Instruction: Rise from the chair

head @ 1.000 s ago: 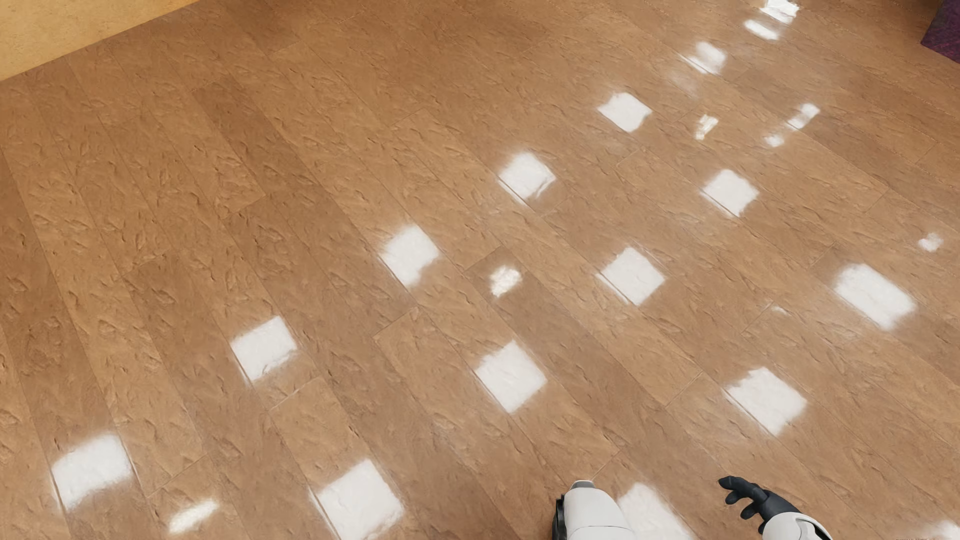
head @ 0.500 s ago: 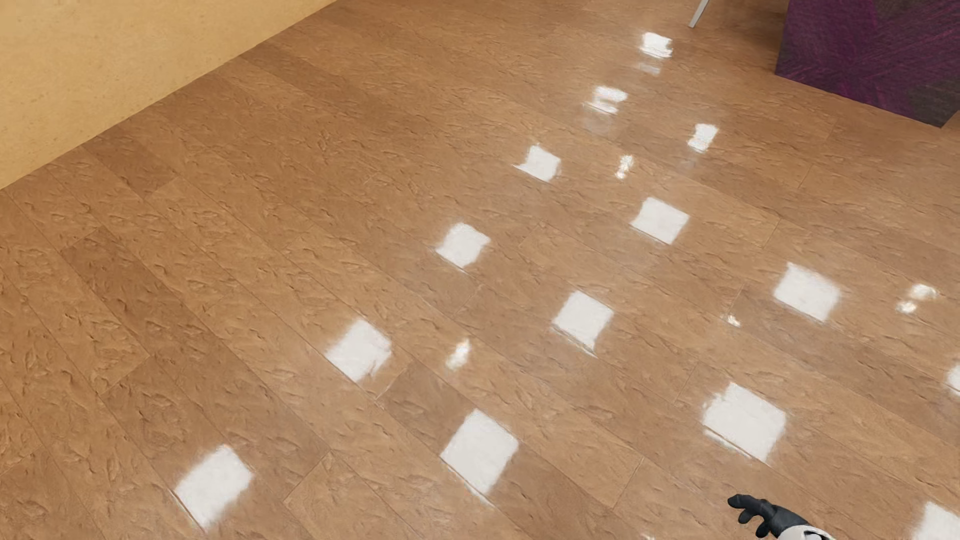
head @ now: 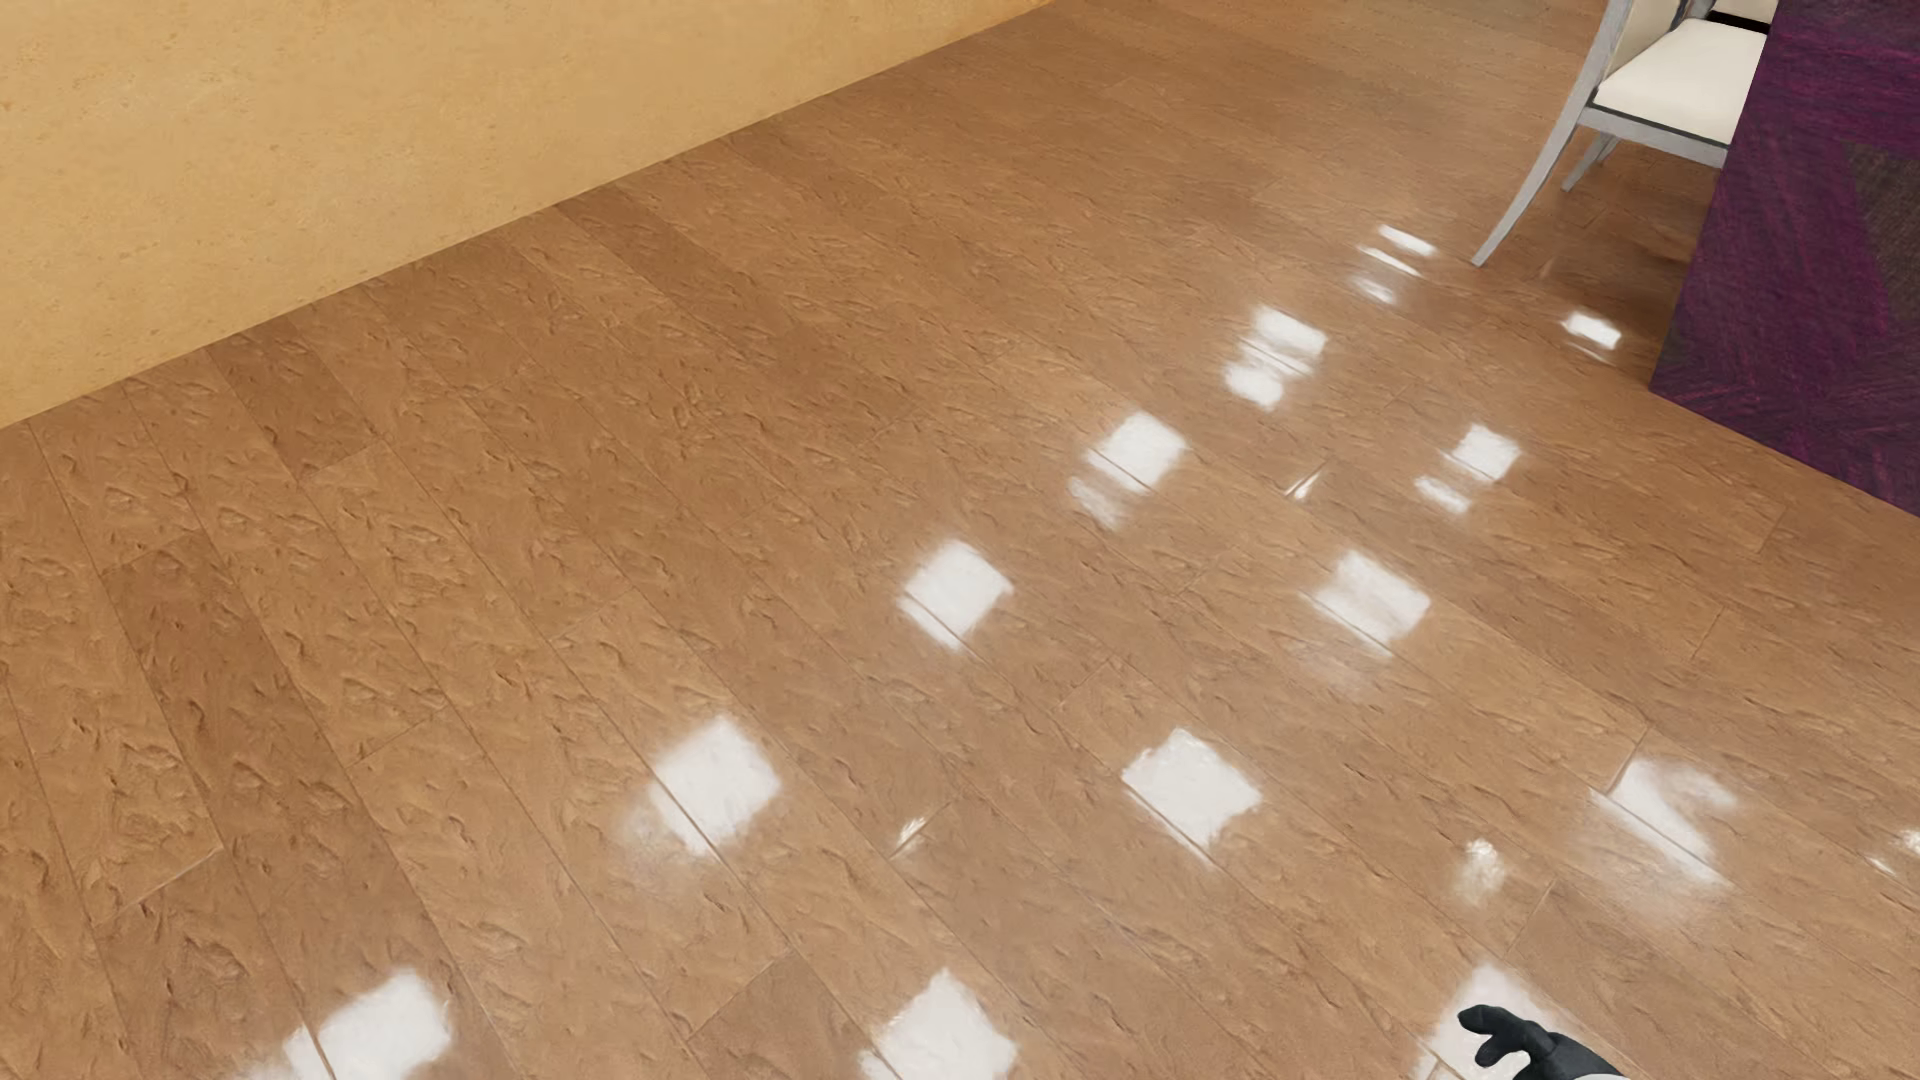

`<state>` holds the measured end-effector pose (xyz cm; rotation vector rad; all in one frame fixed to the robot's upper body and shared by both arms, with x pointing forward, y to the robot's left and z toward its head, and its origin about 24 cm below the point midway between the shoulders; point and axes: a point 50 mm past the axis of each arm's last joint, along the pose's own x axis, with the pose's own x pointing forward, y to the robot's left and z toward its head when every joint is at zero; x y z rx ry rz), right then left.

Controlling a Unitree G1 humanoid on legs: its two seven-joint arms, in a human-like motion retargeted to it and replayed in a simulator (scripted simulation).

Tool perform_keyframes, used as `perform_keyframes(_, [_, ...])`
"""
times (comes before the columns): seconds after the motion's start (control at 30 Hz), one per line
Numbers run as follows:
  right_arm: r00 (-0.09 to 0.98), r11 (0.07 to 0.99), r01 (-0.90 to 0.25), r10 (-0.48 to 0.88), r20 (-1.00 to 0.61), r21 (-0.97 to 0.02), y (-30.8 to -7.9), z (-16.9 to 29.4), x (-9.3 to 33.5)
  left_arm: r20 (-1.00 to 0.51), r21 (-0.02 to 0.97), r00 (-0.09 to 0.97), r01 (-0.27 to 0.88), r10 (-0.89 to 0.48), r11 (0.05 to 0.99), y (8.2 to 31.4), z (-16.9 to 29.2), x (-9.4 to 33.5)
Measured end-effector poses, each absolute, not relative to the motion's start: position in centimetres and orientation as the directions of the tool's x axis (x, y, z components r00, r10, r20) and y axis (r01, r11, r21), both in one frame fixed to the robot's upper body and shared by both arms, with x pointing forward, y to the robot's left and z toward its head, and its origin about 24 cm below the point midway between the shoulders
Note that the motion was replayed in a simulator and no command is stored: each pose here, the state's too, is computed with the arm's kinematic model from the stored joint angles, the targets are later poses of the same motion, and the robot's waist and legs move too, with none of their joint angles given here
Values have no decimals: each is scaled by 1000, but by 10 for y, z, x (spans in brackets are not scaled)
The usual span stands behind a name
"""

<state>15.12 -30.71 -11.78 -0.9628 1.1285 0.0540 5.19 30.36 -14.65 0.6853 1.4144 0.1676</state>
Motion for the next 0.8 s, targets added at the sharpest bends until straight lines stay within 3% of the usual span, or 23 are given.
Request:
perform_keyframes(0.23, [393,677,-450,-436,-810,-583,-310,-128,122,-788,602,391,331,475,727,294,-139,102])
perform_keyframes(0.37, [383,677,-445,-448,-808,-586,-316,-126,117,-802,587,388,374,453,718,288,-142,102])
perform_keyframes(0.57, [455,637,-421,-468,-758,-646,-327,-114,133,-823,563,347,402,449,722,286,-144,101])
perform_keyframes(0.67, [458,658,-373,-483,-746,-655,-333,-110,134,-874,486,295,522,387,701,279,-149,96])
perform_keyframes(0.8, [426,683,-380,-469,-773,-624,-327,-118,124,-845,534,358,514,398,671,276,-147,105])
